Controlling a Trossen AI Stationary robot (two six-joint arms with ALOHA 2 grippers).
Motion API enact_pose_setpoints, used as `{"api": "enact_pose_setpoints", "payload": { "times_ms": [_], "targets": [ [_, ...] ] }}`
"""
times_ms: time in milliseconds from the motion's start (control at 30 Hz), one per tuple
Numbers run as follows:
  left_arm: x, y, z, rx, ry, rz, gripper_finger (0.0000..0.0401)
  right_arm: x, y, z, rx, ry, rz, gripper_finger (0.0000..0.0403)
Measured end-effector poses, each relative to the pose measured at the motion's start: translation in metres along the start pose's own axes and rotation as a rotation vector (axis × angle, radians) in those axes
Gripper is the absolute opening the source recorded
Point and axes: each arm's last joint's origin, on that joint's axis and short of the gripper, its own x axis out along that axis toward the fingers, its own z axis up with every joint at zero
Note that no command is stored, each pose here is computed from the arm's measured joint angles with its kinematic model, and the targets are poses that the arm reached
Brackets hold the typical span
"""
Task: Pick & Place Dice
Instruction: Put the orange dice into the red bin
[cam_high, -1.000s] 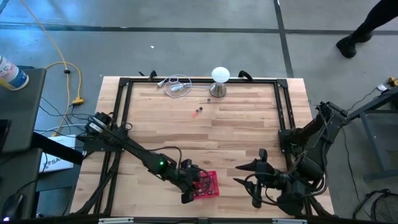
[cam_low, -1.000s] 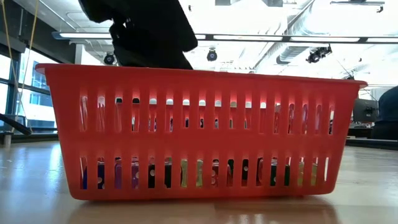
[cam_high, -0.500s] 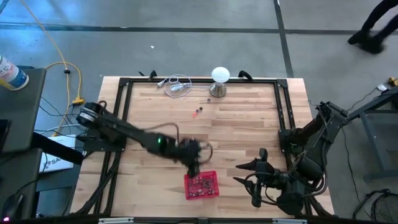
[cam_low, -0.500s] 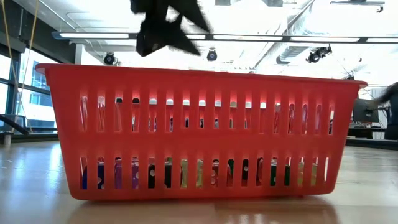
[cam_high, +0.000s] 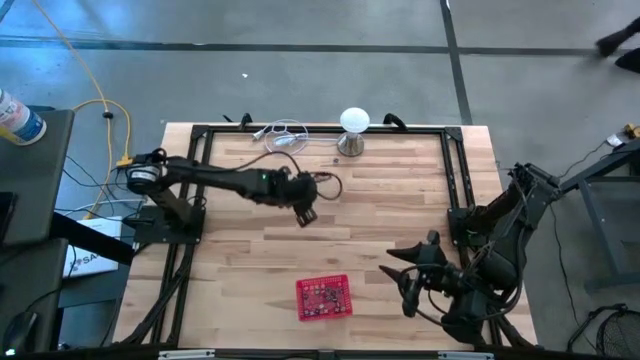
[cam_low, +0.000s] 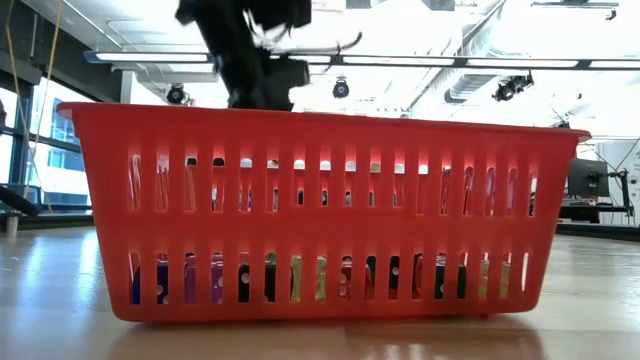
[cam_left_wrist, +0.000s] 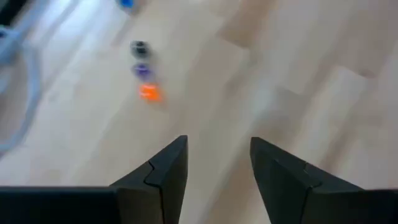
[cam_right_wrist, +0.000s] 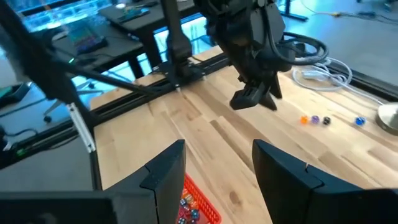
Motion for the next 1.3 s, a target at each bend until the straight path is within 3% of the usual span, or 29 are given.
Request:
{"api": "enact_pose_setpoints", "payload": {
  "times_ms": [167,333,667,833,1100,1300],
  "targets": [
    [0.027,0.042,-0.008,-0.044,0.057,0.096,0.0165,0.000,-0.007,-0.001,0.059,-0.013,-0.044,0.0177],
    [0.053,0.064,-0.025,-0.081,0.057,-0.019,0.0165,-0.001,-0.014,-0.002,0.105,-0.061,-0.090,0.0177],
    [0.071,0.068,-0.037,-0.105,-0.201,-0.104,0.0165,0.014,-0.027,0.008,0.158,-0.115,-0.179,0.0177],
    [0.074,0.074,-0.032,-0.142,-0.334,-0.054,0.0165,0.023,-0.035,0.019,0.194,-0.106,-0.215,0.0177],
    [0.106,0.081,-0.041,-0.127,-0.276,-0.065,0.0165,0.036,-0.041,0.026,0.241,-0.067,-0.251,0.0177],
    [0.112,0.080,-0.043,-0.080,-0.273,-0.078,0.0165,0.043,-0.044,0.029,0.262,-0.056,-0.272,0.0177]
  ]
}}
